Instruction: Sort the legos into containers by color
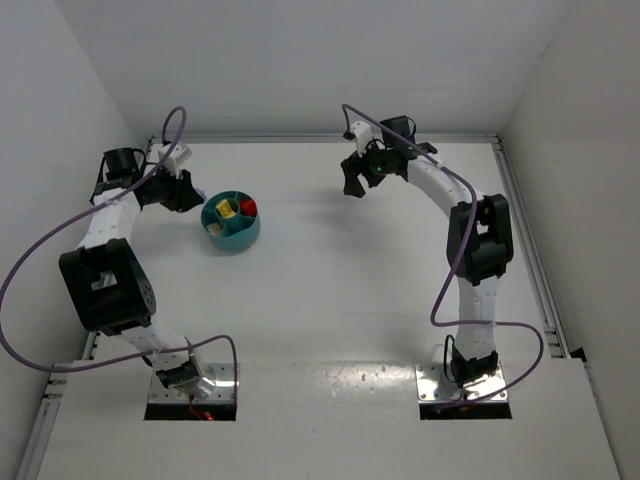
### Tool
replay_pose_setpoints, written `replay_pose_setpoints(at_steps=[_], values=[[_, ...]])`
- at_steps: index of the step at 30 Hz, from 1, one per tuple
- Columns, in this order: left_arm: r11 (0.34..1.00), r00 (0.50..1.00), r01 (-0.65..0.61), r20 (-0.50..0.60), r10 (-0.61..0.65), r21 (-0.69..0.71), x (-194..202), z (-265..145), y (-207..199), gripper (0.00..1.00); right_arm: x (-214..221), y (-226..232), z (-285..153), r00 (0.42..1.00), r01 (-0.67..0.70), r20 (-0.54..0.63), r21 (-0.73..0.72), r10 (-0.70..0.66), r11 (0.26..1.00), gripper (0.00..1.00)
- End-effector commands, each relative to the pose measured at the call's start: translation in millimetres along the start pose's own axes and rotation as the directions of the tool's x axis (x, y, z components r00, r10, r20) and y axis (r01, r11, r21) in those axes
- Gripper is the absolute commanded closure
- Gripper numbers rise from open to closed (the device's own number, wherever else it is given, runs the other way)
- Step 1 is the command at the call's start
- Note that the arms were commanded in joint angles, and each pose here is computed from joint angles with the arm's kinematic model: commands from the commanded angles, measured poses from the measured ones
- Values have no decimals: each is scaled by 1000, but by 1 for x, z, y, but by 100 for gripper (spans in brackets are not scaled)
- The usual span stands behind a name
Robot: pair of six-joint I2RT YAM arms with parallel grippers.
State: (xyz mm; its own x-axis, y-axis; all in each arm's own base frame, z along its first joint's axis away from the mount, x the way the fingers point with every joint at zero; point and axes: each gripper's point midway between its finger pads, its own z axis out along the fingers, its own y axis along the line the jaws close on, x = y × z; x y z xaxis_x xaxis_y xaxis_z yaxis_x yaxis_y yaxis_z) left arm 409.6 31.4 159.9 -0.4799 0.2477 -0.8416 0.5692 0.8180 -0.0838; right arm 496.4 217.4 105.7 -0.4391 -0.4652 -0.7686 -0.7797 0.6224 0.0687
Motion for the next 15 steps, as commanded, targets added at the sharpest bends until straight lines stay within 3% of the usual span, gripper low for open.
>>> replay_pose_setpoints(at_steps=[1,7,15], values=[[993,993,-114,38,114,-7,-31,5,4,96,2,-15,-16,995,81,-69,64,-76,995,18],[984,984,-177,25,176,15,-38,20,-1,96,28,-26,-15,981,49,-189,53,-38,997,17],[978,978,-207,1,207,16,-46,33,2,96,32,-37,3,977,19,-211,26,-13,999,17]])
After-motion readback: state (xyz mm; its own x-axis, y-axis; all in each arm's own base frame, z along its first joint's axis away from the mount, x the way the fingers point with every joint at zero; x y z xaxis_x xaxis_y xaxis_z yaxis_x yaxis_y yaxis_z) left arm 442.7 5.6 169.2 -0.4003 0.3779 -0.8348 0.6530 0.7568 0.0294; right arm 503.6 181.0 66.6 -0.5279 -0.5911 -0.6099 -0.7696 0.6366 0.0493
